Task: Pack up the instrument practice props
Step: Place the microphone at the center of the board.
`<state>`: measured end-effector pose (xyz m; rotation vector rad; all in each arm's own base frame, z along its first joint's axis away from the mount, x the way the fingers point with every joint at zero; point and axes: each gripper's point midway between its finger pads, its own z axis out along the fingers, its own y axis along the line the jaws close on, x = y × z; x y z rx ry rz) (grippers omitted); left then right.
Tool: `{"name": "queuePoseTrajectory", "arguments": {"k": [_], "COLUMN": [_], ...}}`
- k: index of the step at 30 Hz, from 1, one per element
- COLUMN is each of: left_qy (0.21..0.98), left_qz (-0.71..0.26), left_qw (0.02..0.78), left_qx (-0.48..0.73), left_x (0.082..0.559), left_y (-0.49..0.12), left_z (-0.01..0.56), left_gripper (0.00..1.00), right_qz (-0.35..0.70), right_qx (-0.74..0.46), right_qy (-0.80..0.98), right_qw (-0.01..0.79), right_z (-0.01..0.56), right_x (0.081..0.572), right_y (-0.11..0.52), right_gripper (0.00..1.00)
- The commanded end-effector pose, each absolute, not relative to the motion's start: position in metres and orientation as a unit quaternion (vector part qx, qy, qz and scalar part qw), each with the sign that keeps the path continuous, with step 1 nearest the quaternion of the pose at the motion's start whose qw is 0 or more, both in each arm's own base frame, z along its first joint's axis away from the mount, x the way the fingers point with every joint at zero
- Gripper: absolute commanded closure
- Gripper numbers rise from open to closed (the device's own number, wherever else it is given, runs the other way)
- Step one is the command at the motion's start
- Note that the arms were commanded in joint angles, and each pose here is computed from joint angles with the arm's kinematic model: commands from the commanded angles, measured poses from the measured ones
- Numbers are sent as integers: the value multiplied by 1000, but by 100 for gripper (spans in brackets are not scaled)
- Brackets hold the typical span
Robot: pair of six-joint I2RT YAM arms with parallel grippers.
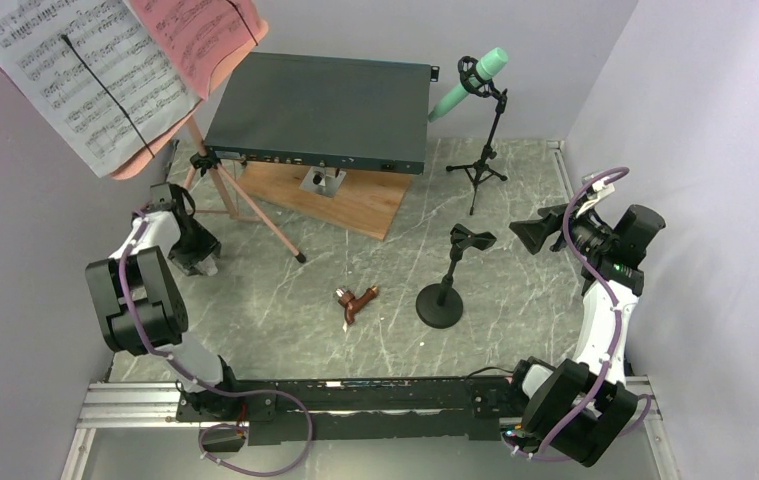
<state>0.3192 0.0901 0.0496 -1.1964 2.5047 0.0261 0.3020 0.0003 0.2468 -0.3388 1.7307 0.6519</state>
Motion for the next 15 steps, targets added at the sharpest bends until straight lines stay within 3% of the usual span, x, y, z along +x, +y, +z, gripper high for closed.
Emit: {"name": "queuePoseTrajectory", "arguments": {"k": [1, 7, 15], "left_qy": [904, 900, 894], "left_qz": [-4, -65, -207], "left_qw": [201, 271, 316], "left_qx": [-377, -335, -242], "left_x": [317, 309, 282], "left_y": [85, 61, 0], "left_z": [64, 106, 150], "left_gripper": [35, 23, 17], "right_qz": [273, 275, 273], "right_qx": [-178, -178, -184], "right_qy": [725, 724, 724], "right_qw": [607, 607, 606], "right_z": [260, 259, 256], "right_x": [299, 299, 298], "right_y": [3, 4, 4], "right_gripper": [0, 0, 0]}}
